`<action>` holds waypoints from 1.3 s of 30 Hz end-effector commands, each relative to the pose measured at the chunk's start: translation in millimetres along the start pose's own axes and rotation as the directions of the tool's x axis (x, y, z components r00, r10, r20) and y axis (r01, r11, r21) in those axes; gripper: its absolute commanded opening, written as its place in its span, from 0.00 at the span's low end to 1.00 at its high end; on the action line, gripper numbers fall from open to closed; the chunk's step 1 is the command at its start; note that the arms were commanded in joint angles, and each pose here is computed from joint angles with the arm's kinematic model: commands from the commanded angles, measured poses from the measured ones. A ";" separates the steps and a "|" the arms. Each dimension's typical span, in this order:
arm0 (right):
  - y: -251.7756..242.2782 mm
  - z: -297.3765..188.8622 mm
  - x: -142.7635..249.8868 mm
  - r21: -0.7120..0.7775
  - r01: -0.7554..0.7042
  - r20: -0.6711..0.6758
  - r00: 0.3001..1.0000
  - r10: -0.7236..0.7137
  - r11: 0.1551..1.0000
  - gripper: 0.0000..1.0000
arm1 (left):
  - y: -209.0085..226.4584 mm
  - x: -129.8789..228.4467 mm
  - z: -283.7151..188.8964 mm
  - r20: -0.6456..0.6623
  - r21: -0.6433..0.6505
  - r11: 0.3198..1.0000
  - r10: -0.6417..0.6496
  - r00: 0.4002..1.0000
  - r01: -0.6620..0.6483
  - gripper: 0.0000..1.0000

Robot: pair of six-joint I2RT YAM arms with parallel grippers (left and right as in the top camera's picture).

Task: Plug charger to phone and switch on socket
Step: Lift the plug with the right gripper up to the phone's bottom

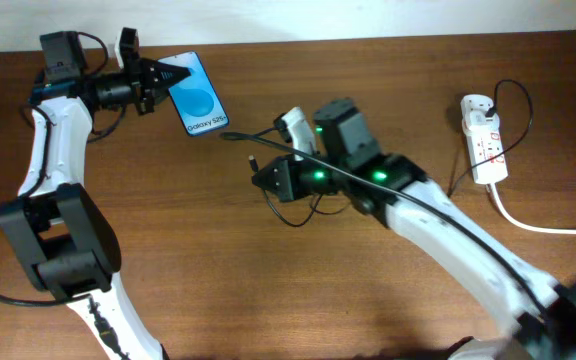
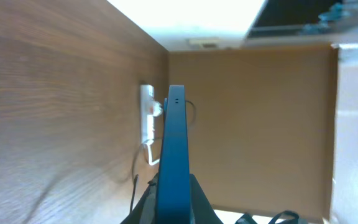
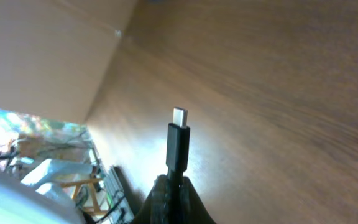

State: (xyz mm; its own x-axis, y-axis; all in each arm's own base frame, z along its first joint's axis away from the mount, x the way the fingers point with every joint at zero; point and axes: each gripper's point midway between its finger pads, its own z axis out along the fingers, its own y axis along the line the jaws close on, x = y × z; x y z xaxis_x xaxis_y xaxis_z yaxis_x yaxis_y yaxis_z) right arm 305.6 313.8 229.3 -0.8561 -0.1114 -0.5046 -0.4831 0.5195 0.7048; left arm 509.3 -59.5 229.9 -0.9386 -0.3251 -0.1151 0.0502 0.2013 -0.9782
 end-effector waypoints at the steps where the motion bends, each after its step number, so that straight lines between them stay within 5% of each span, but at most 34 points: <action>1: 27.2 -28.5 -1.3 -0.055 0.062 0.024 0.998 -0.061 0.997 0.04 | -34.7 24.8 15.0 -0.121 0.162 0.984 0.090 0.989 -0.070 0.00; 10: -9.2 -100.2 33.1 -0.079 -0.125 0.236 0.961 0.140 0.989 0.04 | -58.6 66.4 71.9 -0.270 0.242 0.965 0.167 0.948 -0.101 0.00; 21: -27.4 4.8 21.9 -0.343 -0.272 0.147 0.930 0.337 0.899 0.04 | -69.4 86.3 100.1 -0.337 0.258 0.961 0.183 0.924 -0.097 0.00; 30: -9.0 6.5 19.1 -0.359 -0.069 0.215 0.964 0.154 0.931 0.04 | -65.9 83.4 102.0 -0.323 0.235 0.966 0.180 0.929 -0.105 0.00; 39: -18.4 -14.5 10.2 -0.147 -0.007 0.349 0.935 0.059 0.989 0.04 | -65.8 83.5 102.0 -0.323 0.235 0.966 0.180 0.929 -0.105 0.00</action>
State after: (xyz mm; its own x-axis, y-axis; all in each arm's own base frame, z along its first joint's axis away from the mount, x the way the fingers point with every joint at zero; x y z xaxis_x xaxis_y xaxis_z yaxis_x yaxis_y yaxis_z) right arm 296.8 297.5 197.9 -0.8428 0.1811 -0.5069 -0.4293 0.3420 0.8359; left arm 464.8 -196.1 258.5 -0.9743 0.0224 -0.2244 0.2250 0.0345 -0.9737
